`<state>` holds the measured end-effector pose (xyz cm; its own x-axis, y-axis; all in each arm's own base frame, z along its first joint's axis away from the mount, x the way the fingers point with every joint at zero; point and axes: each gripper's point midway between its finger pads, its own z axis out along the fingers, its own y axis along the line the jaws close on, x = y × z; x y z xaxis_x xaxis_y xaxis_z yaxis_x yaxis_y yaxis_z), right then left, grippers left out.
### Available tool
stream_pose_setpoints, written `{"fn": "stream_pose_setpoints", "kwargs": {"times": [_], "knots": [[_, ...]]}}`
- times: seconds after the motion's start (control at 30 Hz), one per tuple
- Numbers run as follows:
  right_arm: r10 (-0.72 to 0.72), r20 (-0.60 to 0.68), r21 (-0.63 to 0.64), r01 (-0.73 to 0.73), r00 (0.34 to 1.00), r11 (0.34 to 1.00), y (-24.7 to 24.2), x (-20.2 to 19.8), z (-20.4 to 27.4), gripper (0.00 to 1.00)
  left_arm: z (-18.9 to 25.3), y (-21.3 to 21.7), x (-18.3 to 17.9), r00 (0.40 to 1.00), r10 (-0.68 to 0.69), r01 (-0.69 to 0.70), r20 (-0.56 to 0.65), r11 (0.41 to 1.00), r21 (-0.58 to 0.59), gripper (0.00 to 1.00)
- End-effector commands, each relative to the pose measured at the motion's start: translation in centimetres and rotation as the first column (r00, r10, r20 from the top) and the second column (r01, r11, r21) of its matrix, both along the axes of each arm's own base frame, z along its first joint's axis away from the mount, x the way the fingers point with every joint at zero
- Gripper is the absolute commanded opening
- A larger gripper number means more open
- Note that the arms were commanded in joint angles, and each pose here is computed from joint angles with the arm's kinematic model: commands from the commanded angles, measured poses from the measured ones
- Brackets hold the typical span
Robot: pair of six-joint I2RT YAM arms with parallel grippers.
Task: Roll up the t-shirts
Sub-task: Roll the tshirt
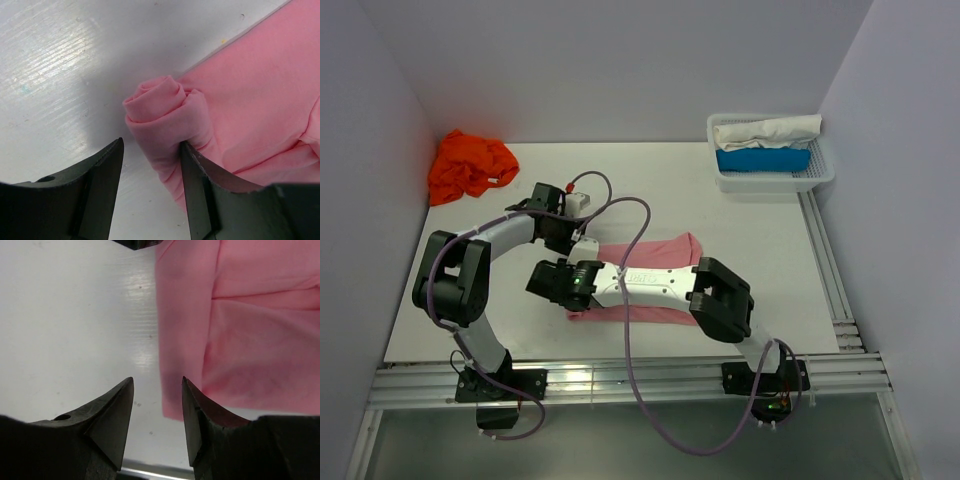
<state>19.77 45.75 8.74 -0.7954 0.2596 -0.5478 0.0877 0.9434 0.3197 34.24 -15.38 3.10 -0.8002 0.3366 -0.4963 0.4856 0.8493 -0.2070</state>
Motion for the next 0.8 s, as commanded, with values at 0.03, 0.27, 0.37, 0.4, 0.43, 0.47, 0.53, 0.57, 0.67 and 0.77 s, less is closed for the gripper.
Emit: {"fn": "stream_pose_setpoints", "kwargs": {"times": [0.03,0.27,0.37,0.4,0.43,0.47,0.53,0.57,0.67,0.77], "knots": [[0.001,0.084,-0.088,0.006,0.996,0.996,-0.7,2.4,0.1,0.51,1.5,-0.4,0.8,0.998,-0.005,0.005,0.061,1.000,-0.007,0.55],[-0.010,0.110,-0.135,0.025,0.994,0.991,-0.1,4.8,-0.6,0.50,1.5,-0.4,0.8,0.998,-0.006,0.006,0.062,1.000,-0.004,0.55],[-0.011,0.115,-0.152,0.028,0.993,0.988,0.2,5.2,-0.9,0.49,1.5,-0.4,0.9,0.998,-0.005,0.005,0.063,1.000,-0.005,0.55],[-0.009,0.115,-0.149,0.026,0.993,0.988,0.3,5.2,-0.9,0.49,1.4,-0.4,0.8,0.998,-0.005,0.006,0.060,1.000,-0.005,0.55],[-0.009,0.115,-0.149,0.026,0.993,0.988,0.4,5.3,-0.9,0.49,1.5,-0.4,0.8,0.998,-0.005,0.006,0.061,1.000,-0.006,0.55],[-0.006,0.115,-0.153,0.024,0.993,0.988,0.5,5.3,-1.1,0.49,1.4,-0.4,0.8,0.998,-0.005,0.006,0.058,1.000,-0.005,0.55],[-0.006,0.110,-0.164,0.024,0.994,0.986,0.5,5.2,-1.6,0.49,1.6,-0.4,0.9,0.998,-0.005,0.006,0.063,1.000,-0.006,0.55],[-0.006,0.106,-0.167,0.024,0.994,0.986,0.5,5.2,-1.8,0.49,1.5,-0.4,0.8,0.998,-0.005,0.006,0.061,1.000,-0.006,0.55],[-0.009,0.078,-0.186,0.023,0.997,0.982,0.2,5.0,-3.1,0.49,1.6,-0.5,0.7,0.998,-0.010,0.011,0.059,1.000,-0.008,0.55],[-0.014,0.049,-0.203,0.023,0.999,0.979,-0.3,4.7,-4.4,0.49,1.8,-0.6,0.8,0.998,-0.013,0.014,0.063,1.000,-0.014,0.57]]}}
